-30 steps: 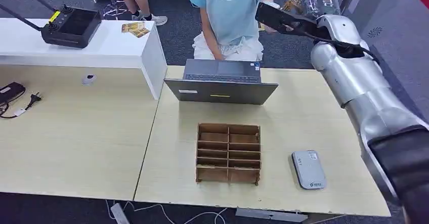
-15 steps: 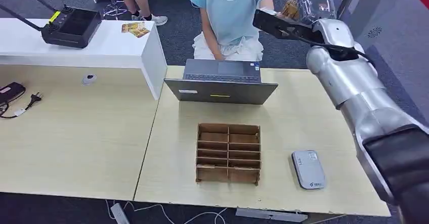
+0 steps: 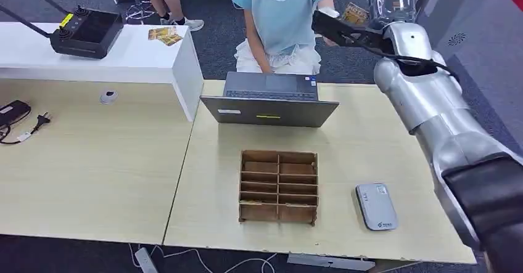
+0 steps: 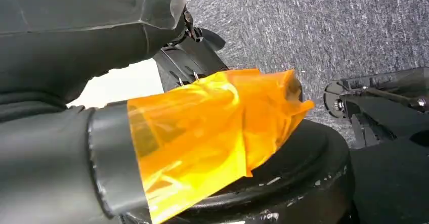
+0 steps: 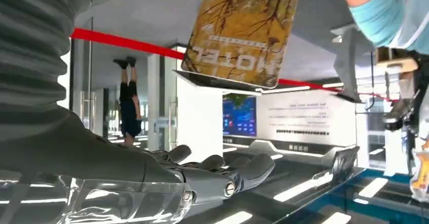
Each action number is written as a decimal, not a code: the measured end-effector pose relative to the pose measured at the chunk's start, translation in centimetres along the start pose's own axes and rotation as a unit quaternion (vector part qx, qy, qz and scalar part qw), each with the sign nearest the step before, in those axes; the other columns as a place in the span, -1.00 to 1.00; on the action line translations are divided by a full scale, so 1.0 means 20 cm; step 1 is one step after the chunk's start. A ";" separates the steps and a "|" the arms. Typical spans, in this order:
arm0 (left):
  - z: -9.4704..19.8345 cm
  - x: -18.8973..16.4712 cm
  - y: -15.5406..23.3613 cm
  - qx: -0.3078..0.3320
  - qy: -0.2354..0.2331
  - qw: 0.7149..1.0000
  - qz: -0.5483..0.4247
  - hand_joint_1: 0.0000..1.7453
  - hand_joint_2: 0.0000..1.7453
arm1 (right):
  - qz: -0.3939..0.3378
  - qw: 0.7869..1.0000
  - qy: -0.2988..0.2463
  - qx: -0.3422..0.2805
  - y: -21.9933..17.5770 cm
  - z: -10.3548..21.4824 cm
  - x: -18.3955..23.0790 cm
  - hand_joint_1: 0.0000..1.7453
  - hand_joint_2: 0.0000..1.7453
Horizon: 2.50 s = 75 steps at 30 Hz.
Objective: Pass the card to the sensor for recognition and then transmit it.
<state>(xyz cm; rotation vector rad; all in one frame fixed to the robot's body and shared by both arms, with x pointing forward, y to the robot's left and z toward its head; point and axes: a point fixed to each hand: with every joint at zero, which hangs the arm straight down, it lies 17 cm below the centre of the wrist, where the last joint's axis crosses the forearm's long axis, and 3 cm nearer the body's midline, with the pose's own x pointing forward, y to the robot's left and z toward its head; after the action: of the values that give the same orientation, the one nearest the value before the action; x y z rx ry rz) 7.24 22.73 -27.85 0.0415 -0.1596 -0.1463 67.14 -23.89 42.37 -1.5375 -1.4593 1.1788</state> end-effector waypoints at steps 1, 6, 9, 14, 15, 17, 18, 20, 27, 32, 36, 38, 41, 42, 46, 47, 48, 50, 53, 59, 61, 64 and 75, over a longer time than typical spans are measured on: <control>0.00 0.00 0.00 0.000 0.000 1.000 0.000 -1.00 -1.00 | -0.005 1.000 0.004 -0.005 0.00 0.00 -0.01 -1.00 1.00; 0.00 0.00 0.00 0.001 0.000 1.000 0.002 -1.00 -1.00 | -0.017 0.999 0.029 -0.031 0.00 0.03 -0.08 -1.00 1.00; 0.00 0.00 0.00 0.001 0.001 1.000 0.005 -1.00 -1.00 | -0.017 0.998 0.040 -0.039 0.00 0.04 -0.11 -1.00 1.00; 0.00 -0.01 0.00 0.002 0.003 1.000 0.007 -1.00 -1.00 | -0.040 0.996 0.053 -0.052 0.00 0.07 -0.14 -1.00 1.00; 0.00 -0.01 0.00 0.002 0.004 1.000 0.008 -1.00 -1.00 | -0.058 0.995 0.055 -0.053 0.01 0.09 -0.14 -1.00 1.00; 0.00 -0.01 0.00 0.002 0.006 1.000 0.015 -1.00 -1.00 | -0.109 0.991 0.056 -0.052 0.04 0.12 -0.13 -1.00 1.00; 0.00 -0.01 -0.01 0.002 0.007 1.000 0.019 -1.00 -1.00 | -0.140 0.987 0.055 -0.051 0.05 0.14 -0.13 -1.00 1.00; 0.00 -0.01 -0.01 0.003 0.008 1.000 0.027 -1.00 -1.00 | -0.215 0.974 0.051 -0.051 0.07 0.18 -0.10 -1.00 -1.00; 0.00 -0.02 -0.01 0.005 0.013 0.998 0.059 -1.00 -1.00 | -0.460 0.887 0.007 -0.033 0.10 0.33 0.02 -1.00 -1.00; 0.00 -0.02 -0.01 0.006 0.016 0.997 0.074 -1.00 -1.00 | -0.581 0.813 -0.018 -0.035 0.09 0.44 0.06 -1.00 -1.00; 0.00 -0.03 -0.01 0.006 0.020 0.996 0.081 -1.00 -1.00 | -0.621 0.782 -0.026 -0.044 0.09 0.51 0.05 -1.00 -1.00; 0.00 -0.03 -0.01 0.006 0.020 0.996 0.083 -1.00 -1.00 | -0.625 0.779 -0.026 -0.047 0.09 0.53 0.04 -1.00 -1.00; 0.00 -0.03 -0.01 0.006 0.021 0.996 0.085 -1.00 -1.00 | -0.628 0.776 -0.027 -0.050 0.08 0.54 0.04 -1.00 -1.00; 0.00 -0.03 -0.01 0.006 0.021 0.996 0.085 -1.00 -1.00 | -0.629 0.776 -0.027 -0.051 0.08 0.55 0.04 -1.00 -1.00; 0.00 -0.03 -0.01 0.006 0.022 0.996 0.086 -1.00 -1.00 | -0.642 0.764 -0.032 -0.053 0.07 0.56 0.04 -1.00 -1.00; 0.00 -0.03 -0.01 0.006 0.022 0.996 0.087 -1.00 -1.00 | -0.652 0.756 -0.036 -0.055 0.06 0.58 0.04 -1.00 -1.00; 0.00 -0.04 -0.01 0.006 0.022 0.996 0.088 -1.00 -1.00 | -0.664 0.744 -0.042 -0.056 0.06 0.60 0.05 -1.00 -1.00; 0.00 -0.04 -0.01 0.006 0.023 0.995 0.092 -1.00 -1.00 | -0.694 0.715 -0.052 -0.060 0.06 0.65 0.05 -1.00 -1.00; 0.00 -0.04 -0.01 0.010 0.024 0.995 0.098 -1.00 -1.00 | -0.729 0.678 -0.062 -0.072 0.07 0.77 0.05 -1.00 -1.00; 0.00 -0.05 -0.01 0.016 0.028 0.993 0.110 -1.00 -1.00 | -0.738 0.661 -0.061 -0.119 0.09 1.04 0.02 -1.00 -1.00; 0.00 -0.06 -0.02 0.018 0.030 0.993 0.115 -1.00 -1.00 | -0.738 0.660 -0.059 -0.128 0.11 1.15 0.02 -1.00 -1.00; 0.00 -0.07 -0.02 0.020 0.033 0.992 0.122 -1.00 -1.00 | -0.737 0.661 -0.050 -0.135 0.15 1.32 -0.02 -1.00 -1.00; 0.00 -0.08 -0.02 0.026 0.034 0.988 0.147 -1.00 -1.00 | -0.744 0.657 -0.049 -0.112 0.19 1.67 -0.10 -1.00 -1.00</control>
<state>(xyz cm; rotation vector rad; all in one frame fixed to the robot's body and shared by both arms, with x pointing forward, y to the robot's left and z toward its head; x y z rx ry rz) 5.69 22.52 -28.02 0.0741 -0.1006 0.1539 37.27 -29.47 27.80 0.0292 -2.1532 0.0111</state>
